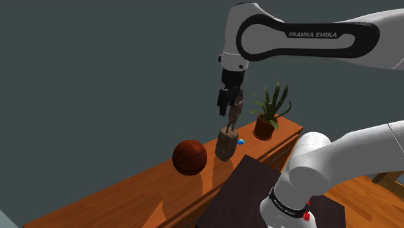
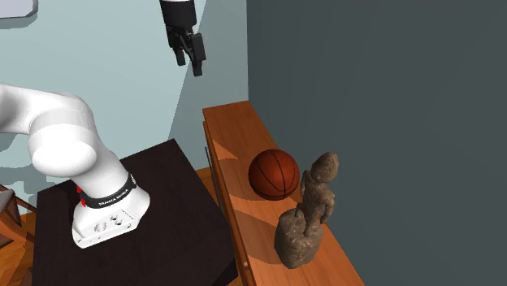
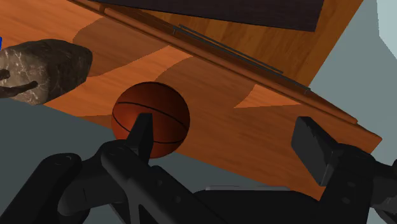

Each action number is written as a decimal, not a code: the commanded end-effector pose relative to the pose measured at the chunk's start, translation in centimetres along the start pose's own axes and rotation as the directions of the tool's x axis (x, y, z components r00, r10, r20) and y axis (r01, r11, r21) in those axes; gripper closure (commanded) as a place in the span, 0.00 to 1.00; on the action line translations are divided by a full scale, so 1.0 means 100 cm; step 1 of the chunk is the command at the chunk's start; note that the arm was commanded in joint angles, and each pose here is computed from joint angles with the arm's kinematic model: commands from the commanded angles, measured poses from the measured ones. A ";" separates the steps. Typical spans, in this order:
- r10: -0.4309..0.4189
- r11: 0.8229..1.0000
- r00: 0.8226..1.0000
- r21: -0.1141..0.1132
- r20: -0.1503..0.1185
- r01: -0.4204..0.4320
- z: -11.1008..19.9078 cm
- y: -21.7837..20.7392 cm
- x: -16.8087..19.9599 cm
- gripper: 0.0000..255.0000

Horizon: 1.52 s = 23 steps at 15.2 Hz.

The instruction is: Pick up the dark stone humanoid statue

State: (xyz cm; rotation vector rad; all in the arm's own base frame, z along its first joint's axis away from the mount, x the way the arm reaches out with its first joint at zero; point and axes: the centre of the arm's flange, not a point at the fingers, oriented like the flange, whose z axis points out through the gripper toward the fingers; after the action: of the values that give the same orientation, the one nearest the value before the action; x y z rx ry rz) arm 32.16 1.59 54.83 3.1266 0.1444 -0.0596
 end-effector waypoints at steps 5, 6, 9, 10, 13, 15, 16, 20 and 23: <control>-0.136 0.990 0.990 -0.027 0.025 0.137 0.022 0.042 -0.007 0.00; -0.170 0.985 0.985 -0.033 0.032 0.171 0.028 0.053 -0.007 0.00; -0.269 0.961 0.962 -0.050 0.053 0.271 0.044 0.085 -0.008 0.00; -0.301 0.951 0.952 -0.055 0.061 0.304 0.049 0.096 -0.007 0.00; -0.395 0.913 0.915 -0.069 0.084 0.401 0.063 0.129 -0.004 0.00; -0.456 0.883 0.884 -0.077 0.101 0.464 0.073 0.151 0.000 0.00; -0.485 0.866 0.868 -0.081 0.109 0.494 0.078 0.162 0.003 0.00; -0.595 0.788 0.791 -0.092 0.144 0.609 0.096 0.204 0.017 0.00; -0.669 0.719 0.723 -0.097 0.170 0.688 0.109 0.235 0.031 0.00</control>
State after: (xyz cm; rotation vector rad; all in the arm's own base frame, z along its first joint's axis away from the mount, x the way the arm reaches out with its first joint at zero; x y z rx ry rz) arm 36.50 -20.86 44.81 2.7437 1.1762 -0.2243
